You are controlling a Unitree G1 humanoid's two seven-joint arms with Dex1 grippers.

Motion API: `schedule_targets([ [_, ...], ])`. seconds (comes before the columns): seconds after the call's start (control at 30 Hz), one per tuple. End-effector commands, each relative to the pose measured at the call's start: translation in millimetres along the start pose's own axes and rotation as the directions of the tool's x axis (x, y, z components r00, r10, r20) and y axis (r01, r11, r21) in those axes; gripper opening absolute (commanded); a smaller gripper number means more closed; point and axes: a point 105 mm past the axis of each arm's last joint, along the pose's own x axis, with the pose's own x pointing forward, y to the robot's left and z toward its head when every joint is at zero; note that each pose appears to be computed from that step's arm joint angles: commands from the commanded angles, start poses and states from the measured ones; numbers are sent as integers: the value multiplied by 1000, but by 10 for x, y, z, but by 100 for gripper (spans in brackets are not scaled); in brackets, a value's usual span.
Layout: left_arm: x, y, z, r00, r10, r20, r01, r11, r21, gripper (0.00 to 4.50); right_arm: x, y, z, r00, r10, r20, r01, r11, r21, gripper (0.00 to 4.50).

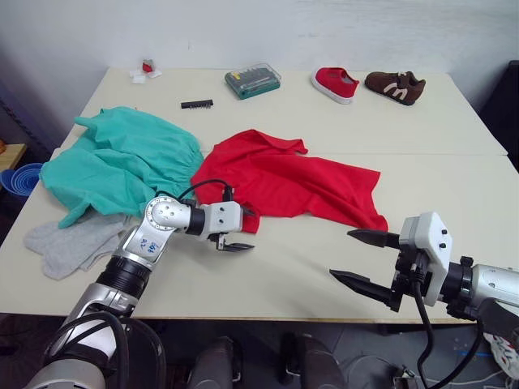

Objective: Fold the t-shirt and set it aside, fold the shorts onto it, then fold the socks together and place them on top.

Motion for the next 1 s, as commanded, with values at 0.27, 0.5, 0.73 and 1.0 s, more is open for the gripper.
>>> schedule_targets([
  [0.27,53,80,-52,999,36,-6,-36,999,-35,79,-18,-112,8,999,-52,4,52,998,-38,450],
  [0.5,-172,-14,-37,1000,-21,21,23,992,-123,1,-218,-787,-344,906,-353,-232,283,915,-286,450],
  [0.73,-367,-255,-81,996,-90,-19,87,988,-131,1,-277,-941,-530,869,-366,-334,122,812,-571,450],
  [1.0,-311,-253,-103,998,-34,-44,27,989,-148,1,-133,-948,-598,893,-352,-281,22,657,-753,450],
])
